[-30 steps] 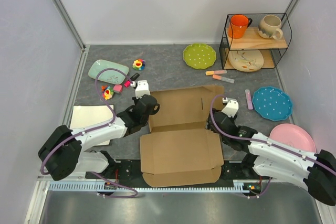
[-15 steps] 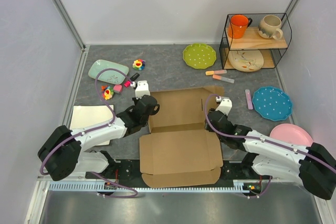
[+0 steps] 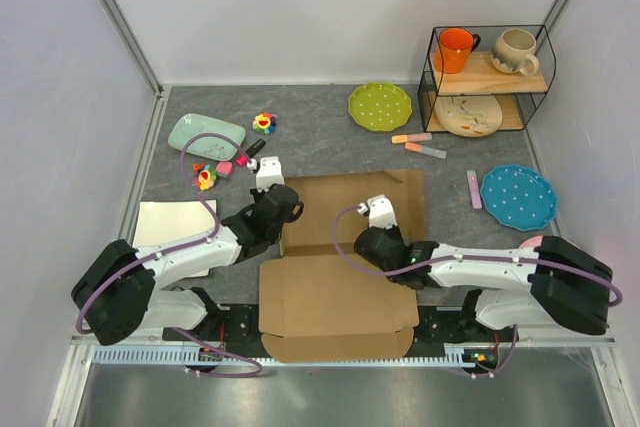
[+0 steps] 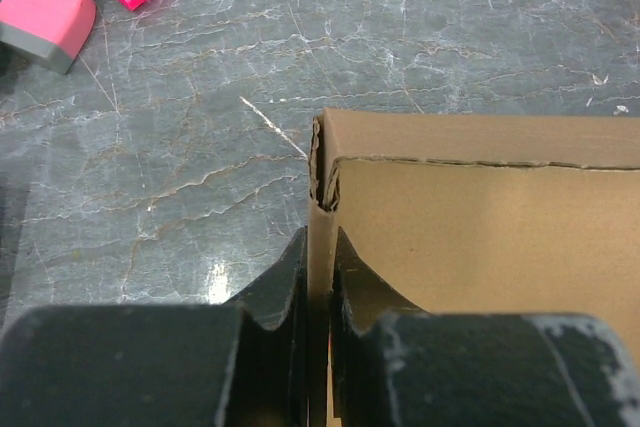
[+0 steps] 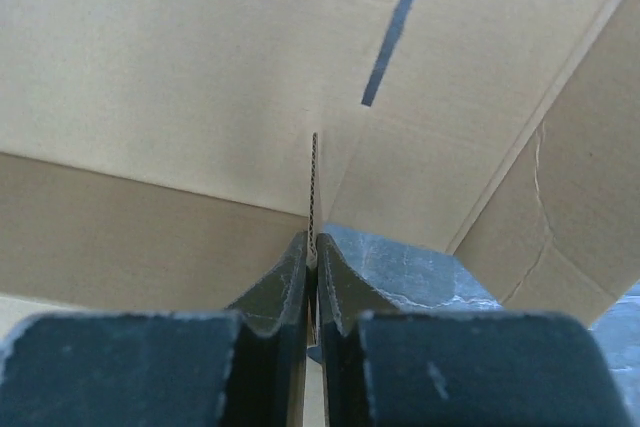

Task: Fold the paper box

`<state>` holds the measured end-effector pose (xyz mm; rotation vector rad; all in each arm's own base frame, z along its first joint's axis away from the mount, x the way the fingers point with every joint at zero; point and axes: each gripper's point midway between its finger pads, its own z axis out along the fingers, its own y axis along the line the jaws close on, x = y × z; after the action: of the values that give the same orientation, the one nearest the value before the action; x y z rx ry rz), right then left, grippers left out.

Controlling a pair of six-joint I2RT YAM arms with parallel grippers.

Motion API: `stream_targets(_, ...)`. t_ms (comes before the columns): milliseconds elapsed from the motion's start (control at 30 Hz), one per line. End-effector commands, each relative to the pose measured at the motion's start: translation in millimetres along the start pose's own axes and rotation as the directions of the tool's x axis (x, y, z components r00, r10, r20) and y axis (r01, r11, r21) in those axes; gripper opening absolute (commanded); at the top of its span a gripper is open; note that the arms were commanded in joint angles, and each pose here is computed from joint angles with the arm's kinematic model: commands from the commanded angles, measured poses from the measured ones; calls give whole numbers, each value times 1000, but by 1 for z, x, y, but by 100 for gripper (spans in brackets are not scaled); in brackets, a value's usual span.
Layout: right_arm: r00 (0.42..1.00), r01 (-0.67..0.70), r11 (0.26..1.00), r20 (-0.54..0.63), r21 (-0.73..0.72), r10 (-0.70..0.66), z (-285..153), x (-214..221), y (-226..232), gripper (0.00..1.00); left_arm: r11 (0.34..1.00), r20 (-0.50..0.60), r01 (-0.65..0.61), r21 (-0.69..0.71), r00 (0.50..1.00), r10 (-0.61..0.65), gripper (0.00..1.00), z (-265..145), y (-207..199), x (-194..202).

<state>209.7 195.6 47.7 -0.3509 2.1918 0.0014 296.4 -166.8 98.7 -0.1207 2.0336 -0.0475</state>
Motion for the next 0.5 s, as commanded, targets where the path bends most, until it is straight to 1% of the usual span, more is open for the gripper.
stream_targets(0,991,87,995,102,44,-92,-6,-27,18,11,998,-6,58,1,998,-58,2,-4,2,7)
stream_targets(33,988,112,992,101,52,-116,-7,-25,20,13,998,-4,64,1,998,-64,2,-4,2,7)
stream_targets(67,983,148,987,99,54,-153,-7,-21,25,17,998,-3,64,0,998,-64,2,-4,3,7)
stream_targets(133,978,163,982,116,99,-174,-10,-26,24,24,998,-4,62,-2,998,-62,2,-4,4,8)
stream_targets(167,977,166,980,119,114,-179,-12,-28,24,36,998,-2,62,-5,998,-62,2,-4,4,8)
stream_targets(200,978,150,981,124,121,-165,-15,-32,24,42,998,-2,61,-4,998,-61,2,-4,4,8)
stream_targets(233,979,131,984,139,122,-148,-18,-38,23,54,998,-1,61,-5,998,-61,2,-5,5,9)
stream_targets(300,978,54,994,196,93,-71,-33,-62,21,66,998,4,64,-10,998,-64,2,-5,7,8)
stream_targets(333,970,-2,997,241,78,-17,-46,-79,16,74,998,10,65,-12,998,-65,2,-5,8,7)
stream_targets(367,966,-22,997,258,74,2,-53,-88,12,78,998,13,69,-15,998,-69,2,-5,8,6)
stream_targets(433,943,-102,994,323,45,83,-76,-120,3,83,997,22,71,-18,997,-71,2,-6,10,5)
stream_targets(467,933,-130,988,346,77,96,-83,-129,-11,83,997,31,77,-18,997,-76,2,-6,10,3)
